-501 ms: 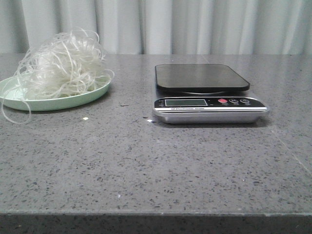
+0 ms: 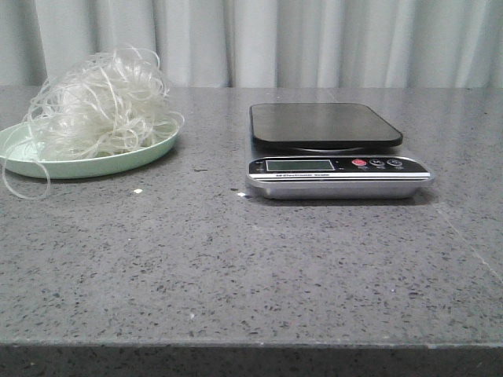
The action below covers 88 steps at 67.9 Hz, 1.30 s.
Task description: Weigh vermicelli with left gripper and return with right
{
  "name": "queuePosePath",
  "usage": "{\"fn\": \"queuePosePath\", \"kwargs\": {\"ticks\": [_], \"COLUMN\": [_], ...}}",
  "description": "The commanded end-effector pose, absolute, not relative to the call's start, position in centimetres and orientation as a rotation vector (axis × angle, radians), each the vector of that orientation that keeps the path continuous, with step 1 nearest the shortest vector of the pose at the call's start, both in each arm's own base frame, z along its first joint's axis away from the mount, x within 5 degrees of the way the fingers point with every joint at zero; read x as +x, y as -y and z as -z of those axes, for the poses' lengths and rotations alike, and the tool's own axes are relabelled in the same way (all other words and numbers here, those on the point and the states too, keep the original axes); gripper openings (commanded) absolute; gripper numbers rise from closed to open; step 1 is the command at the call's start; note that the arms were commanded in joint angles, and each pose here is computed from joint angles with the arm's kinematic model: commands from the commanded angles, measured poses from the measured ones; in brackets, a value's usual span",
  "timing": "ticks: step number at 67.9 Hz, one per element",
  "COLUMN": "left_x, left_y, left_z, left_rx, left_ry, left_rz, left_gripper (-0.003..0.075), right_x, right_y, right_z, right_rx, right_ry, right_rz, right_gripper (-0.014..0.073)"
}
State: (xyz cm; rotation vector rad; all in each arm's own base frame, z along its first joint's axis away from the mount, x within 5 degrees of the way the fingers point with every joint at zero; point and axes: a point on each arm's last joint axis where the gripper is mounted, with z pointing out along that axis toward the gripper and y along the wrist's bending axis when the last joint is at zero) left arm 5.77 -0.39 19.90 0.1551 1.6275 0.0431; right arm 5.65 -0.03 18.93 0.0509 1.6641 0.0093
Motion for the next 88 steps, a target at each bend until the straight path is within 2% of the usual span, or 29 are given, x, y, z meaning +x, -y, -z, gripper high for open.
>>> {"fn": "queuePosePath", "kwargs": {"ticks": [1,12,39,59,70,77,88], "left_x": [5.9,5.9,5.9,5.4,4.3,3.6,2.1], "left_y": [0.4,0.4,0.4,0.2,-0.3,-0.4,-0.4], "left_z": [-20.4,-20.9,-21.0,-23.5,-26.0,-28.2,-35.6], "left_rx": [0.142,0.138,0.121,0.089,-0.007,-0.024,-0.020], "left_ry": [-1.569,-1.510,-1.495,-1.218,-0.965,-0.887,-0.801], "left_rz": [-0.043,-0.046,-0.030,-0.039,-0.003,0.005,0.019], "left_gripper": [0.0136,0.0136,0.0136,0.0136,0.0136,0.0136,0.0136], "right_x": [5.5,5.5,5.5,5.5,5.5,5.5,5.5], "right_y": [0.2,0.2,0.2,0.2,0.2,0.2,0.2], "right_z": [-20.1,-20.1,-20.1,-20.2,-20.2,-20.2,-20.2], "right_rx": [0.056,0.056,0.056,0.057,0.057,0.057,0.057], "right_ry": [-1.553,-1.553,-1.553,-1.545,-1.545,-1.545,-1.545], "right_rz": [0.020,0.020,0.020,0.022,0.022,0.022,0.022], "right_gripper": [0.0152,0.0152,0.0152,0.0152,0.0152,0.0152,0.0152]}}
